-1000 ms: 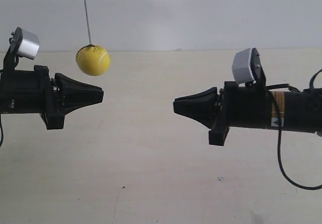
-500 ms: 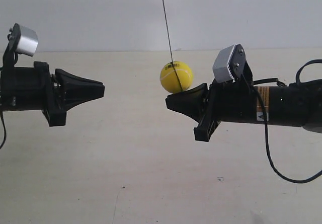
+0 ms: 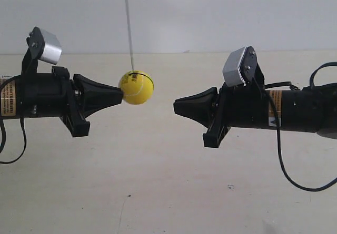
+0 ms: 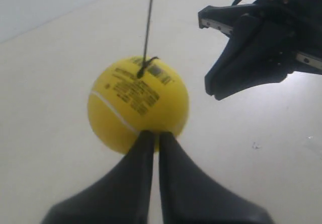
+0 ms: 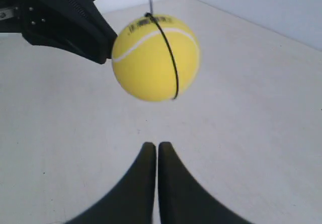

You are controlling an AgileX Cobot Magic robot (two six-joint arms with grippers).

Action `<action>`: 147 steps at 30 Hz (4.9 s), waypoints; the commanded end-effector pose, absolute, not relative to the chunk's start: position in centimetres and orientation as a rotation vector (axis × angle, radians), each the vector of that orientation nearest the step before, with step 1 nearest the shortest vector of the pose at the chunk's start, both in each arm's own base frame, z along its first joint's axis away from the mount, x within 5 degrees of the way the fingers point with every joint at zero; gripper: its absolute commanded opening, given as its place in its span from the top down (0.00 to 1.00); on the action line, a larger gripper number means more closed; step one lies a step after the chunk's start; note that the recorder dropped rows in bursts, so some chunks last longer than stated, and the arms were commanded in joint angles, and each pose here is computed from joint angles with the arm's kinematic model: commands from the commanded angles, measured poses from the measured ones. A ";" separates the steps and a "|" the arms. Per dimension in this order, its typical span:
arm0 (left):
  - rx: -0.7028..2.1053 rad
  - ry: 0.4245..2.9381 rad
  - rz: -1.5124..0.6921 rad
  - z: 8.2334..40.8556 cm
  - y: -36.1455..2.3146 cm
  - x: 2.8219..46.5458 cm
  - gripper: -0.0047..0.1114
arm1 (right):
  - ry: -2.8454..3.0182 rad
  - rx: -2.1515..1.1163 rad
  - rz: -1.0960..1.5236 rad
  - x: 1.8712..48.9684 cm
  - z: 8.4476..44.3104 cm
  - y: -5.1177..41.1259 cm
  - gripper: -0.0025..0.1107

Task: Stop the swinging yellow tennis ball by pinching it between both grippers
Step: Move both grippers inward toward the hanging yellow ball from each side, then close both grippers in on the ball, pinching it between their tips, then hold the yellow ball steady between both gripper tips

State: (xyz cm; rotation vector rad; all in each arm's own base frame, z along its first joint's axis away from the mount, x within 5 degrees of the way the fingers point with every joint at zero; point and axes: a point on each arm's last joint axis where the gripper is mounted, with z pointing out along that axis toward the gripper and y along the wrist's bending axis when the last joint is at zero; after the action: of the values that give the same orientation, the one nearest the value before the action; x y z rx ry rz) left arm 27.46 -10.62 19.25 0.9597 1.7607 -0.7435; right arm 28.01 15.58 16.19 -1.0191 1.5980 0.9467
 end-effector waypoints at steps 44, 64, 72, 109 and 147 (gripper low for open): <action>0.953 1.656 -0.739 19.8 -10.9 27.8 0.92 | 1.464 -0.965 1.011 29.4 15.9 16.3 0.98; 0.949 1.659 -0.834 18.0 -11.3 28.0 0.92 | 1.466 -0.965 1.012 29.4 15.9 16.3 0.98; 0.949 1.657 -0.835 18.0 -11.3 28.0 0.92 | 1.466 -0.967 1.013 29.4 15.9 16.3 0.98; 0.964 1.660 -0.840 18.0 -11.9 27.8 0.92 | 1.419 -1.048 1.019 29.1 16.5 18.9 0.98; 0.978 1.683 -0.803 17.7 -11.5 28.0 0.92 | 1.418 -1.062 0.988 29.3 16.4 18.8 0.98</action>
State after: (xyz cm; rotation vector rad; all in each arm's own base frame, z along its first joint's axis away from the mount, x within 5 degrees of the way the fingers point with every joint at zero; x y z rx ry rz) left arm 28.29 -11.07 17.58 0.9369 1.7117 -0.7792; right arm 29.68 18.26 16.08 -1.0174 1.4673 0.9690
